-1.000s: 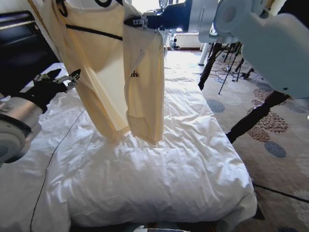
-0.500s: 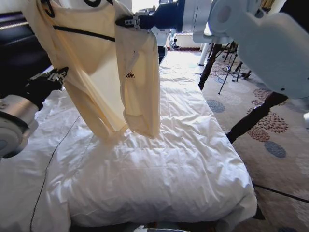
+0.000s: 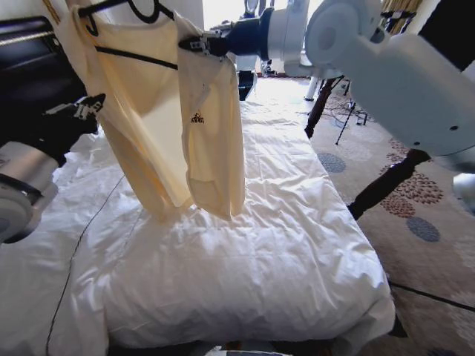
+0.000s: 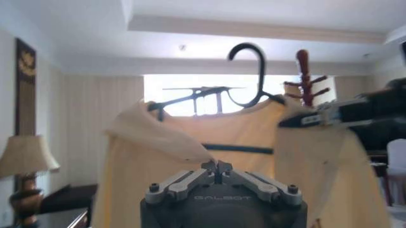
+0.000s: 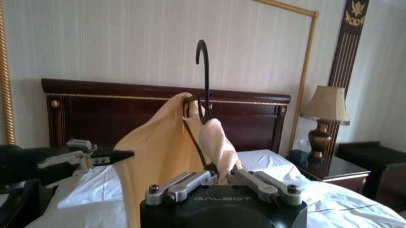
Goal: Pick up the clothes from the bed and hang them on the clothes hanger.
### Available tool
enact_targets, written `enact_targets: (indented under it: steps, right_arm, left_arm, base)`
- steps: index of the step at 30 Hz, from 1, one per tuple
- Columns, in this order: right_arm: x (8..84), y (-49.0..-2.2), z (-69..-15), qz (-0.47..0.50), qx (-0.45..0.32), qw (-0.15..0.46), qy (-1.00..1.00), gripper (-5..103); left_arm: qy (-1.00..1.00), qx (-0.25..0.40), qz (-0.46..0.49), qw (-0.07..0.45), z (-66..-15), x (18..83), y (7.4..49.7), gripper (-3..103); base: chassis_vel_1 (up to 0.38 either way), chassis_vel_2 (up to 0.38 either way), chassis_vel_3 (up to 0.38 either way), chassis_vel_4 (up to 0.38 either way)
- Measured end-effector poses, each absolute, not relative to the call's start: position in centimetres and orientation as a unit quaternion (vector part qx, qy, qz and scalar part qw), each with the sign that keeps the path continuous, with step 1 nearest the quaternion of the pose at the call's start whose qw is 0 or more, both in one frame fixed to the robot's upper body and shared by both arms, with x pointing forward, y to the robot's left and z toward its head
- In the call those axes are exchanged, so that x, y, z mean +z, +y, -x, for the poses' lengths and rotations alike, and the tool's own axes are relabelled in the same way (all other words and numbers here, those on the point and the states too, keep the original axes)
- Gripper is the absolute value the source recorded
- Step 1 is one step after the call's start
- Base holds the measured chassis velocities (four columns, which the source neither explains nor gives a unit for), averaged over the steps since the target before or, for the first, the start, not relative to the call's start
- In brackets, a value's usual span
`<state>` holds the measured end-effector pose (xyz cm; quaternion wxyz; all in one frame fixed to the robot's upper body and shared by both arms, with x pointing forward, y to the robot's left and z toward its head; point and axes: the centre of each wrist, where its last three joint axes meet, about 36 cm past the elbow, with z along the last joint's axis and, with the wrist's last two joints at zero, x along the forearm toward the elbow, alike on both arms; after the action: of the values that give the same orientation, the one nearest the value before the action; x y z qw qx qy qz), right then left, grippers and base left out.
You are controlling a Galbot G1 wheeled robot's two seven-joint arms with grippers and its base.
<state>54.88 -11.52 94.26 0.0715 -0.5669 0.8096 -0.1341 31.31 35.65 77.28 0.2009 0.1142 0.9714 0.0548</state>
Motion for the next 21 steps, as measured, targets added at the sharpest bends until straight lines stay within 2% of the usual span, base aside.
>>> enact_targets:
  steps: [12,21]
  right_arm:
    - [93.6,-9.9,-54.4,0.58,-0.136,0.071,0.8,0]
    - [91.4,-12.1,-54.9,0.59,-0.203,0.051,0.78,0]
  left_arm:
    - [0.952,0.099,-0.186,0.224,-30.7,78.7,34.7,0]
    - [0.955,0.099,-0.169,0.223,-31.8,80.6,36.8,0]
  base:
    - [0.0,0.0,0.0,0.0]
    - [0.0,0.0,0.0,0.0]
